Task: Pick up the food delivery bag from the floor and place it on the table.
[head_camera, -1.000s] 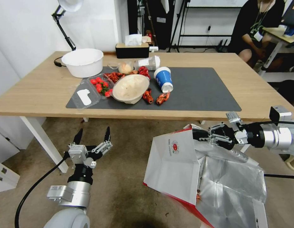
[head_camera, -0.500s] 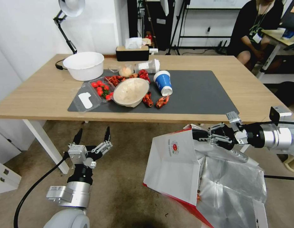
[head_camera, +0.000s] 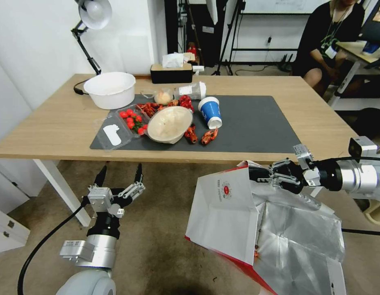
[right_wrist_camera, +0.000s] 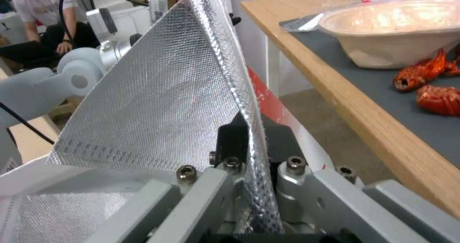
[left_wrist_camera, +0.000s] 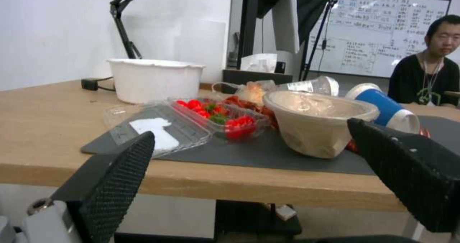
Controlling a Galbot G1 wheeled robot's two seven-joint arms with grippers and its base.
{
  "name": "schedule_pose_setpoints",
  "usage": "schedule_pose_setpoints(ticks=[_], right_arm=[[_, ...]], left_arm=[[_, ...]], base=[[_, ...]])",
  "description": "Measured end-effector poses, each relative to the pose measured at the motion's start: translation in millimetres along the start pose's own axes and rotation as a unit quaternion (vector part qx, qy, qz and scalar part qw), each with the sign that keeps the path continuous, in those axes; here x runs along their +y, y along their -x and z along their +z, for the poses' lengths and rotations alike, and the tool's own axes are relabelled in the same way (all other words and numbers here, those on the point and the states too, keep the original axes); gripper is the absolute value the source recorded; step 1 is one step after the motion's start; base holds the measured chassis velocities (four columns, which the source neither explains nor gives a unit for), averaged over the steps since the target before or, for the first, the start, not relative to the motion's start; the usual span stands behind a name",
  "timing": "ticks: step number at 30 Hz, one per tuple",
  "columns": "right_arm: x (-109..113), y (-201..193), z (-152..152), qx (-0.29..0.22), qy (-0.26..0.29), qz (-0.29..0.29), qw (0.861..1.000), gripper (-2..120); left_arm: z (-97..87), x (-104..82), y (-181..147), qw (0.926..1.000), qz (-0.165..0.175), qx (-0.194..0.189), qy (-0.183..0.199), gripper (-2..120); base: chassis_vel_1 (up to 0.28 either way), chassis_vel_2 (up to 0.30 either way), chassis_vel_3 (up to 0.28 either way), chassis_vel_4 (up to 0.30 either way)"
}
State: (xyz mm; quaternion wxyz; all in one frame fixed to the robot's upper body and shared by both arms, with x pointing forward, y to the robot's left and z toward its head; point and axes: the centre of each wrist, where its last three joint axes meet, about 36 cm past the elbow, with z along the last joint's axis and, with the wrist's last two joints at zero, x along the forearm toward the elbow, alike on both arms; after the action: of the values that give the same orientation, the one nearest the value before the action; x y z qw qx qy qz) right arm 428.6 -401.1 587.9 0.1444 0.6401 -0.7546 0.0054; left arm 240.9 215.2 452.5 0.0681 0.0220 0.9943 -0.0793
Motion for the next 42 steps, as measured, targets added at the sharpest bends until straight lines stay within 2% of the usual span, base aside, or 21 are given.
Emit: schedule_pose_setpoints(ticks=[42], right_arm=[[0.9,-0.9,0.2,0.001,-0.001,0.001,1.000,0]], left_arm=[[-0.5,0.0,-0.2,1.0000,0.000,-0.002,0.000,100]], base=[[0.000,0.000,0.000,0.000]])
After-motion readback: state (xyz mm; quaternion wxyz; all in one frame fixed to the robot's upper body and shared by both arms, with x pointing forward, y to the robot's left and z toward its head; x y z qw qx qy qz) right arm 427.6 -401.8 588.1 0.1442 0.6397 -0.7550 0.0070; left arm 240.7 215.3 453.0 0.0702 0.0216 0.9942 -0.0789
